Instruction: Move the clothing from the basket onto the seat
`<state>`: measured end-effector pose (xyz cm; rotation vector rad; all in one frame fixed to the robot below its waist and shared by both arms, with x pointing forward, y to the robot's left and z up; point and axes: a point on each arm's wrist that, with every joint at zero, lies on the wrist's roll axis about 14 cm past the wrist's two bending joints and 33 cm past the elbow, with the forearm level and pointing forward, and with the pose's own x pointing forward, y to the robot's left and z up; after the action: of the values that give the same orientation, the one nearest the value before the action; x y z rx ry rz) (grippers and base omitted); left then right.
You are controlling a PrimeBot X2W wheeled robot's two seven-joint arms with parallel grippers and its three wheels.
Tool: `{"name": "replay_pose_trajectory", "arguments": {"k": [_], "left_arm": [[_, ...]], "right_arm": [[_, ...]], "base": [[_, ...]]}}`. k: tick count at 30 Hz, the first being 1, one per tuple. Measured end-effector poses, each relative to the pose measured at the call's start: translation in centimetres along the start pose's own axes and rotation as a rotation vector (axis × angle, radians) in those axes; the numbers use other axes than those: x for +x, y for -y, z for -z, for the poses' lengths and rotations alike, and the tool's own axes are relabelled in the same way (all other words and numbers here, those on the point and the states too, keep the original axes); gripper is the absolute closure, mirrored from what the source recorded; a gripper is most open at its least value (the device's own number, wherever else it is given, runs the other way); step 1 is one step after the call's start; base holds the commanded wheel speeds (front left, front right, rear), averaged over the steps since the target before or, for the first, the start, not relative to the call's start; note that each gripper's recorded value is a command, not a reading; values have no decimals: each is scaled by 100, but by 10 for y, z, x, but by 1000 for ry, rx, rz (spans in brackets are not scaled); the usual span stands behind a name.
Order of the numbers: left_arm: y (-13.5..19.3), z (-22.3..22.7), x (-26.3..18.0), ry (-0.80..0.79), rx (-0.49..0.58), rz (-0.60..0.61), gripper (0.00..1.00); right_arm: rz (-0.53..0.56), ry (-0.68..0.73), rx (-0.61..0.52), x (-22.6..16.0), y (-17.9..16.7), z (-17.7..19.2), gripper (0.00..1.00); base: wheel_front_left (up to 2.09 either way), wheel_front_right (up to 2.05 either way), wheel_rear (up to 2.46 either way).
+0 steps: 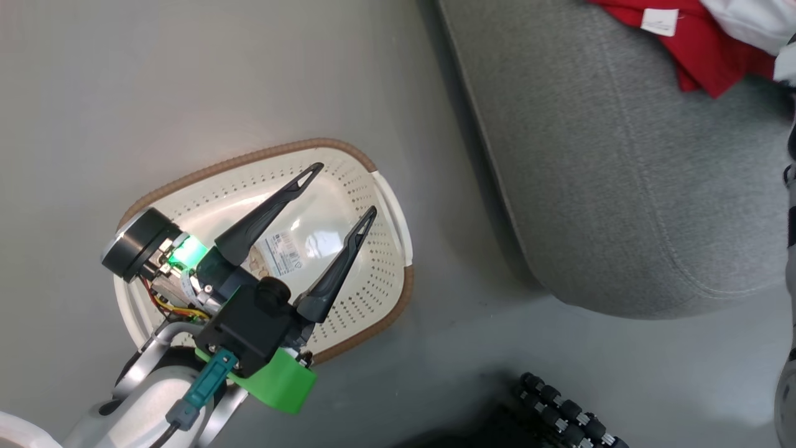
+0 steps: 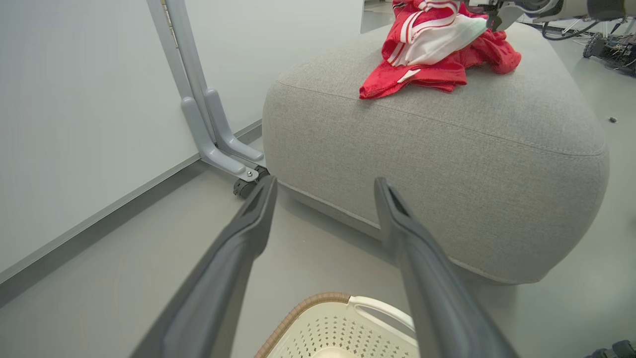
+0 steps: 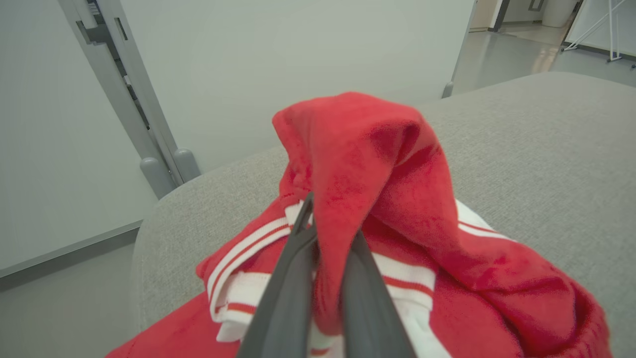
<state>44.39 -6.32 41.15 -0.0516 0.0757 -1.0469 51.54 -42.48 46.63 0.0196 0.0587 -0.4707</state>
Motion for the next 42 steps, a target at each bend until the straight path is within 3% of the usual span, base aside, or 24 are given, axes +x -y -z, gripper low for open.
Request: {"name": "replay_pose_trajectory", "arguments": {"k": [2, 3, 5, 9, 23, 30, 42], "left_arm": [[-4, 9, -2, -16, -11, -10, 0], [-5, 12, -3, -22, -13, -15, 0], [-9, 16, -6, -29, -18, -29, 0], [-13, 19, -10, -37, -19, -53, 0], [-5, -15, -19, 38, -22, -141, 0], [-14, -38, -36, 84, -10, -265, 0], [-56, -62, -108, 115, -8, -623, 0]], "right_arm": [[16, -58, 17, -3, -1, 30, 100], [20, -77, 21, -4, -1, 39, 77], [21, -108, 21, -8, -3, 56, 0], [20, -120, 36, -16, -6, 68, 0], [-39, 37, -12, -97, -19, 20, 0], [-177, 90, -10, -134, -61, -1, 0], [-463, 92, 57, -179, -153, -21, 0]], "base": [[0, 0, 0], [0, 0, 0], [0, 0, 0], [0, 0, 0], [0, 0, 0], [0, 0, 0], [0, 0, 0]]}}
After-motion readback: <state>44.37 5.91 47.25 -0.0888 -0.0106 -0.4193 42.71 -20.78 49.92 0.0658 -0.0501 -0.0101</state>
